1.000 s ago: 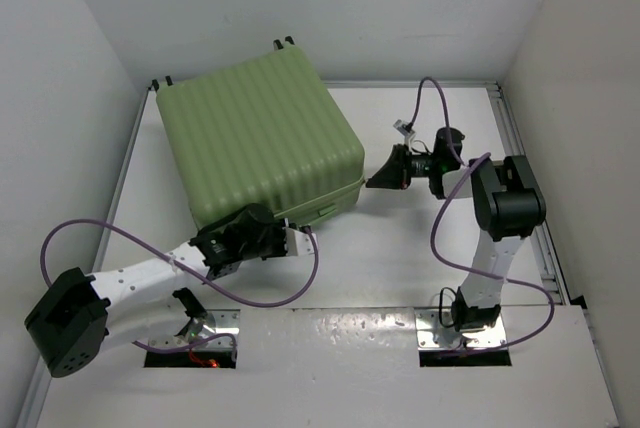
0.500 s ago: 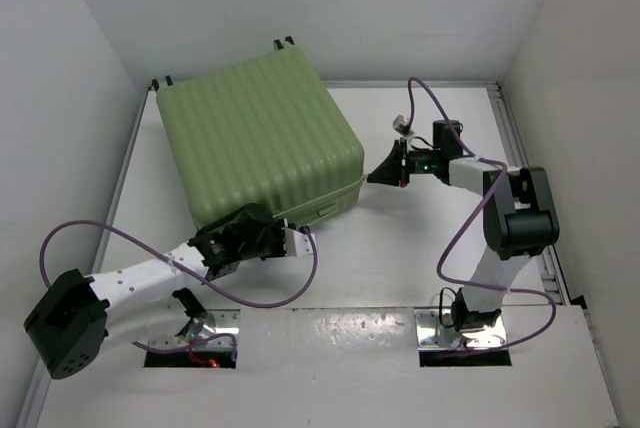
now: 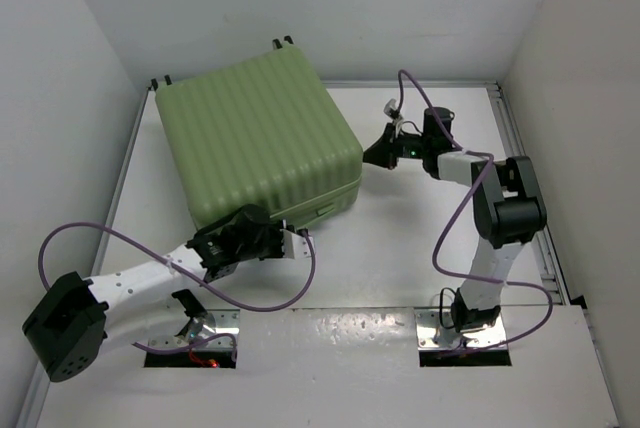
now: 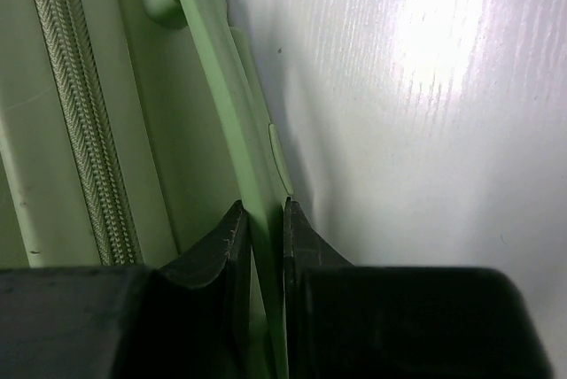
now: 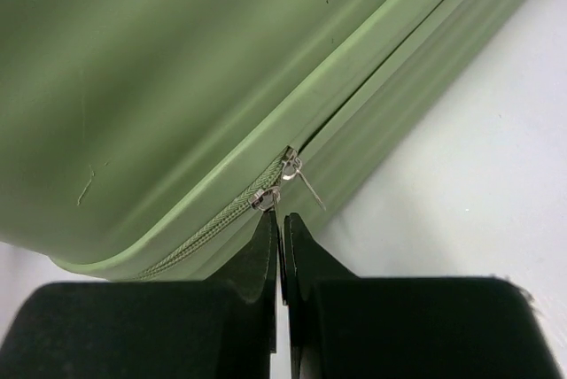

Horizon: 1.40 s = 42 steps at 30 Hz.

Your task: Pack the luggage

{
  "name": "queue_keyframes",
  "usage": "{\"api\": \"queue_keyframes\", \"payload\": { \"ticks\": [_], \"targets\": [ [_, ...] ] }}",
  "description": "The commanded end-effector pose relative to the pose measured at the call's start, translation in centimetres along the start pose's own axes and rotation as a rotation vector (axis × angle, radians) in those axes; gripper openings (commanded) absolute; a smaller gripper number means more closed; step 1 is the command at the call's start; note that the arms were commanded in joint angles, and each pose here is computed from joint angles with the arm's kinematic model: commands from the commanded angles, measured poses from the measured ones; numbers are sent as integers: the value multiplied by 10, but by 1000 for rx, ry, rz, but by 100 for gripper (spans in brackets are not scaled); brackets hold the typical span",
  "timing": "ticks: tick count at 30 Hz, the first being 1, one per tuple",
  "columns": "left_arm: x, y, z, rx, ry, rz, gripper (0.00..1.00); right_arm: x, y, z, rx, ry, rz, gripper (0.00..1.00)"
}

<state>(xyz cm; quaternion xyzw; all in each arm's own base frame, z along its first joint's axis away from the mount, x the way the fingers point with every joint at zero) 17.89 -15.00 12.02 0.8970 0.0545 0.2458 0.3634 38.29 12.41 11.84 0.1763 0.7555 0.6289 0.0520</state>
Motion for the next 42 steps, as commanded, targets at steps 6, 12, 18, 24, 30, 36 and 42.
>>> {"api": "queue_keyframes", "payload": {
  "ticks": [6, 12, 18, 24, 30, 36, 42],
  "targets": [
    [-23, -38, -6, 173, -134, 38, 0, -87, 29, 15, -82, -378, -198, 0],
    [-12, -25, -3, 159, -98, -8, 7, -91, 44, 24, -139, -428, -202, 1],
    [25, 28, -8, 7, 49, -117, 80, -64, 76, -16, -128, -504, -235, 37],
    [93, 136, -35, -168, 343, -328, 100, -19, 86, -81, -10, -591, -215, 76],
    [137, 211, -87, -241, 417, -460, 100, 38, 95, -142, 111, -654, -132, 93],
    [134, 171, -100, -143, 467, -594, 100, 102, 85, -180, 200, -689, 18, 100],
    [131, 127, -105, -71, 485, -701, 100, 141, 82, -202, 175, -781, 53, 100]
  ]
}}
Point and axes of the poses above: each gripper's point midway between its finger pads, its own z axis out along the fingers, its own x axis along the line the jaws close on, y = z × x, the point moved 8 cm from there along -z, back along the fingers, and after that the axes turned 9 degrees about -z, right-handed, at the moved point
